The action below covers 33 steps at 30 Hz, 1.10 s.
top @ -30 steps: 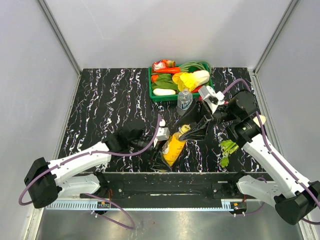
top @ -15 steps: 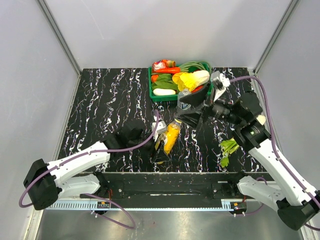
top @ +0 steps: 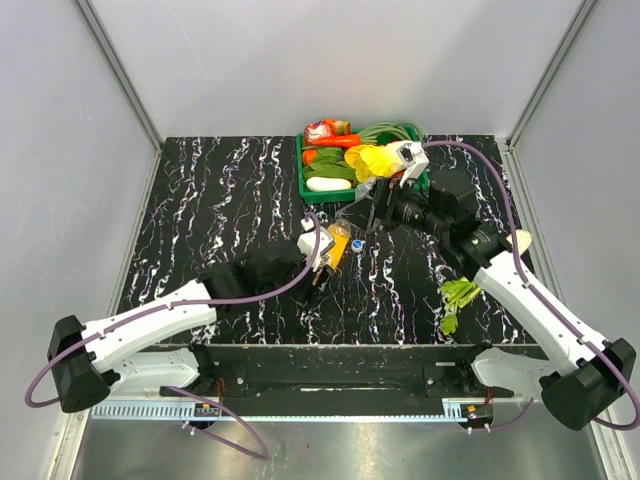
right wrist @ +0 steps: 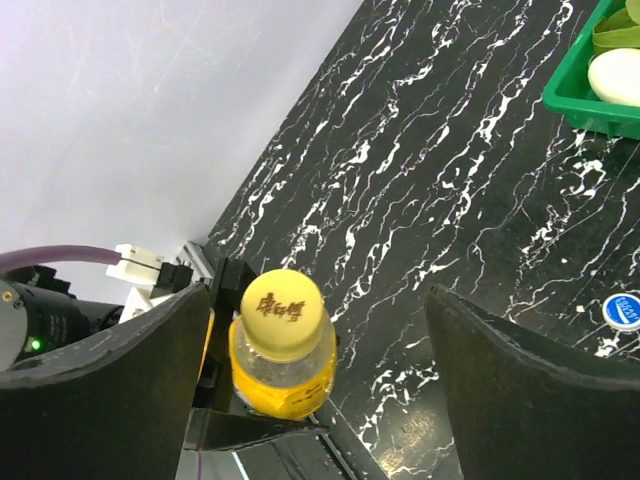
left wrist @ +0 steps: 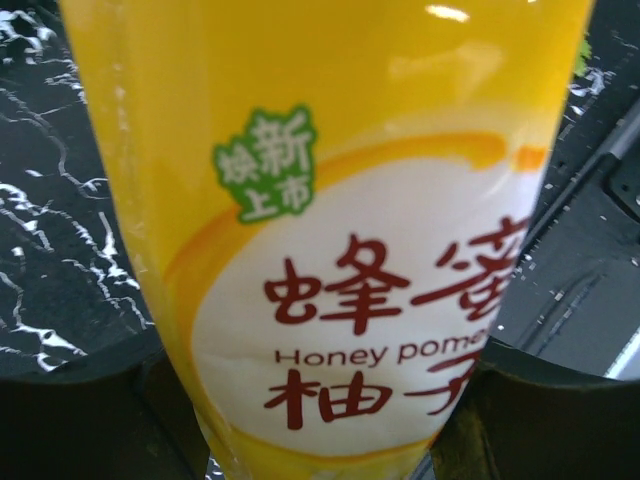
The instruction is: Unscrew the bottle caps
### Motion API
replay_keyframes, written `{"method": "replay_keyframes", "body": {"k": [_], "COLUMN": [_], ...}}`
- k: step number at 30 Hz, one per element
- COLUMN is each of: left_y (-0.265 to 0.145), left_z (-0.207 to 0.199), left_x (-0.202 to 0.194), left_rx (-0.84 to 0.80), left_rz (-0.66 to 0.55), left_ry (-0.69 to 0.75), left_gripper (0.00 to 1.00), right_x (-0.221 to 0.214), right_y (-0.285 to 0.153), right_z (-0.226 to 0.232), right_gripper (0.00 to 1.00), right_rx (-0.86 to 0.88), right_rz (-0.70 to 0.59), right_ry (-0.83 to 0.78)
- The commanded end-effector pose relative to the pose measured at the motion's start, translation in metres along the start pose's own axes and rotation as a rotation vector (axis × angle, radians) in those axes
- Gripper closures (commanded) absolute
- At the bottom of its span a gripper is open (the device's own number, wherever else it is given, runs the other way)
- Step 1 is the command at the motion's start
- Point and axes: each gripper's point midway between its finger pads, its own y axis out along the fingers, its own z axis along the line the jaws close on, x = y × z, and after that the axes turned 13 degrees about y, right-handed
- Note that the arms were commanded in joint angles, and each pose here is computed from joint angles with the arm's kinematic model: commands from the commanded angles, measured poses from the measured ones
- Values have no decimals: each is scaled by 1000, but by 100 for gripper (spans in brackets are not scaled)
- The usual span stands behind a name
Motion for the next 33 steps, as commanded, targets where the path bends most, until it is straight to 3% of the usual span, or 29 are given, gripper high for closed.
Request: {"method": "replay_keyframes", "body": {"k": [1, 4, 13, 18, 22, 25, 33], "left_y": [-4, -2, -1, -1, 4, 10, 6], "left_z": [22, 19, 12, 13, 8, 3, -31], "left_x": [14, 16, 18, 13, 8, 5, 16], "left_rx": [166, 163, 180, 185, 159, 122, -161], "left_rz": [6, 14, 36, 42, 43, 37, -104], "left_ry": [-7, -1, 24, 19, 20, 6, -23], "left_gripper": [100, 100, 100, 100, 100, 100, 100], "right_x": [10, 5, -6, -5, -2, -1, 2], "right_y": [-2, 0, 6, 4, 0, -6, -29], "right_z": [18, 20, 24, 25, 27, 32, 58], "right_gripper": [14, 26, 47, 68, 90, 100, 100], "right_rx": [56, 72, 126, 125, 137, 163, 277], "right_rz": [-39, -15, 48, 36, 15, 3, -28], "right_ry": [33, 58, 96, 88, 41, -23, -208]}}
